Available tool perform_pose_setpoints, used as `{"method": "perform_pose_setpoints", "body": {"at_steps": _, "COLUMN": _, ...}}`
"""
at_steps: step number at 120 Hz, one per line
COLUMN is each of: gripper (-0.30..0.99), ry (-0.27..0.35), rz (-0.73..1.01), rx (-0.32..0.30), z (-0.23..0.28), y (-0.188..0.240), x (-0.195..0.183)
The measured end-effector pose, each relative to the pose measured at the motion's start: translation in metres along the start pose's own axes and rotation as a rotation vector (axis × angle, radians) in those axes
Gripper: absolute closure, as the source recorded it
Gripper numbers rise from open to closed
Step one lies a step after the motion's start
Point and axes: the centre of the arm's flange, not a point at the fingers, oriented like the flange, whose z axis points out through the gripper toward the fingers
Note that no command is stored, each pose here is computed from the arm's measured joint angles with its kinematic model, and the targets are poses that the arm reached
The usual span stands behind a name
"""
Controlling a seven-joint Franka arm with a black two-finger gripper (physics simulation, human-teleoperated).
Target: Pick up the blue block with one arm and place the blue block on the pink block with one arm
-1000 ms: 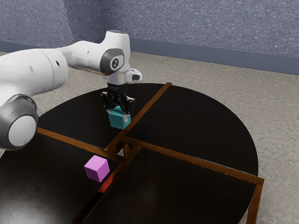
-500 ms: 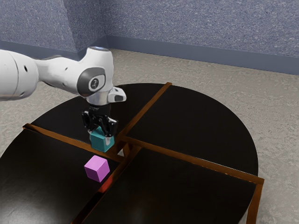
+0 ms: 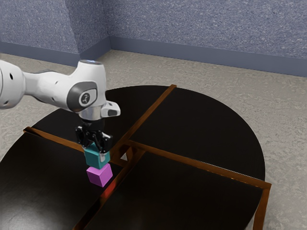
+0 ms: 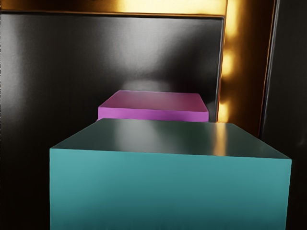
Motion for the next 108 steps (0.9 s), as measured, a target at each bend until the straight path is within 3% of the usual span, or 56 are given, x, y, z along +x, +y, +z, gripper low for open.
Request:
{"method": "perform_pose_setpoints", "body": {"at_steps": 11, "gripper": 0.37, "ry": 0.001, "rz": 0.001, "rx": 0.002, "z": 0.002, "y": -0.001, "x": 0.000}}
{"method": "perform_pose_setpoints", "body": {"at_steps": 32, "gripper": 0.17, "ry": 0.001, "rz": 0.013, "rx": 0.016, "z": 0.004, "y": -0.002, "x": 0.000}}
{"method": "perform_pose_setpoints", "body": {"at_steps": 59, "gripper": 0.06, "ry": 0.026, "rz": 0.013, "rx": 0.017, "z": -0.007, "y": -0.009, "x": 0.004}}
{"method": "perform_pose_setpoints", "body": {"at_steps": 74, "gripper": 0.03, "ry": 0.121, "rz": 0.014, "rx": 0.025, "z": -0.054, "y": -0.014, "x": 0.017}}
{"method": "perform_pose_setpoints", "body": {"at_steps": 90, "gripper": 0.02, "ry": 0.254, "rz": 0.047, "rx": 0.015, "z": -0.137, "y": -0.012, "x": 0.011}}
{"method": "perform_pose_setpoints", "body": {"at_steps": 108, "gripper": 0.01, "ry": 0.393, "rz": 0.045, "rx": 0.053, "z": -0.271, "y": -0.025, "x": -0.017}}
